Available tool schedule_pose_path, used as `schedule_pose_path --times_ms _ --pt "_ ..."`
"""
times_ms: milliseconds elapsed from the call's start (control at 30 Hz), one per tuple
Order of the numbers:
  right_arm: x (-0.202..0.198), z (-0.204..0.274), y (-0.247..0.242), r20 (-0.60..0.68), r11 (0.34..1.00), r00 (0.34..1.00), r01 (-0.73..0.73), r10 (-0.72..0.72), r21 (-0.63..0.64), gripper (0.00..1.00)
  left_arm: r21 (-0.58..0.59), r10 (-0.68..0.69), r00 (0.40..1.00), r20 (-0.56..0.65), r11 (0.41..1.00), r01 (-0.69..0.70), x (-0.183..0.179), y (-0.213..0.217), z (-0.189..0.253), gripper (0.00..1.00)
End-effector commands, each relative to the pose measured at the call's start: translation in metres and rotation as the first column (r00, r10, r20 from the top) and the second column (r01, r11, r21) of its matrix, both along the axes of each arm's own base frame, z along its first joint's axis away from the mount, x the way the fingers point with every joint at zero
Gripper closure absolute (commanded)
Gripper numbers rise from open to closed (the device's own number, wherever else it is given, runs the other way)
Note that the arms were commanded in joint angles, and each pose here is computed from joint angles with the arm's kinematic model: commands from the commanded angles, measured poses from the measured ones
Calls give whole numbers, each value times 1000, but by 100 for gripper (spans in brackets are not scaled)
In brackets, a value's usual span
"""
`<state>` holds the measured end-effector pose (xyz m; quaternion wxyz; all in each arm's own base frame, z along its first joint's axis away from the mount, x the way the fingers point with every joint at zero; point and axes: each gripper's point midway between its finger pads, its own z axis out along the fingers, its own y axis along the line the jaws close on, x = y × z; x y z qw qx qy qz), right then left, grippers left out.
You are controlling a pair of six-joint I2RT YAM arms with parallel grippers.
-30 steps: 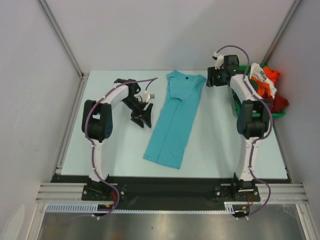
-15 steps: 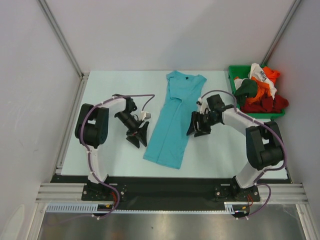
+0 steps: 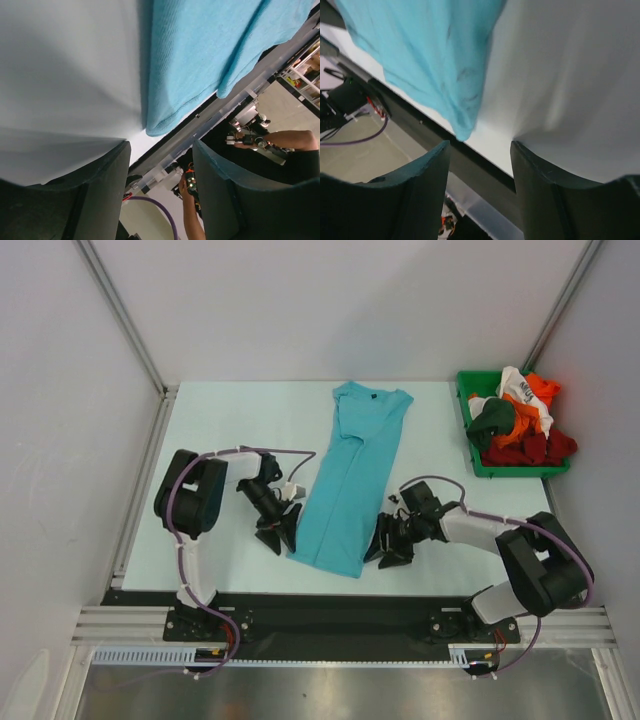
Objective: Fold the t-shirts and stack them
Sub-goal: Fold the tshirt
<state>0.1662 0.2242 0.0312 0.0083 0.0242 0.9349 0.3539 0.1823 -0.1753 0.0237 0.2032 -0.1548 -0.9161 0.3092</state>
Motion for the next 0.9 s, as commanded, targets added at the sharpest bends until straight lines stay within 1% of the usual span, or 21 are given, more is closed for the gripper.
schedule_pose_path --times_ms 0,100,167,267,400,500,533,600,633,667,867 --pt "-4 13 25 31 996 999 30 -32 81 43 47 -47 991 128 998 42 21 3 -30 40" --pt "-8 7 24 23 997 999 38 -39 63 42 53 -53 990 130 998 47 22 1 -33 40" --pt "-10 1 25 -5 998 999 40 -40 56 43 61 -58 989 139 997 50 24 1 -34 40" --pt "-8 -5 28 -24 998 999 46 -44 52 43 63 -65 985 157 997 55 27 -1 -30 41" --pt "-4 -16 32 -52 999 998 43 -42 30 45 73 -80 985 152 995 70 27 -4 -34 42" --pt "-5 -20 33 -71 999 997 35 -34 17 46 65 -84 987 137 995 75 24 -7 -36 45" --pt "-6 -21 33 -77 999 996 34 -33 10 47 62 -84 987 136 995 76 24 -8 -36 49" --pt "-13 -24 31 -98 999 995 30 -31 -11 47 58 -84 988 130 995 77 23 -9 -36 52" --pt "-16 -25 31 -108 999 994 30 -32 -19 47 52 -83 988 132 996 77 24 -10 -36 59" --pt "-19 -27 30 -117 999 992 33 -36 -28 48 49 -81 989 126 996 75 24 -10 -37 62" --pt "-33 -33 22 -150 997 987 41 -50 -63 48 38 -75 990 119 997 71 24 -13 -40 62"
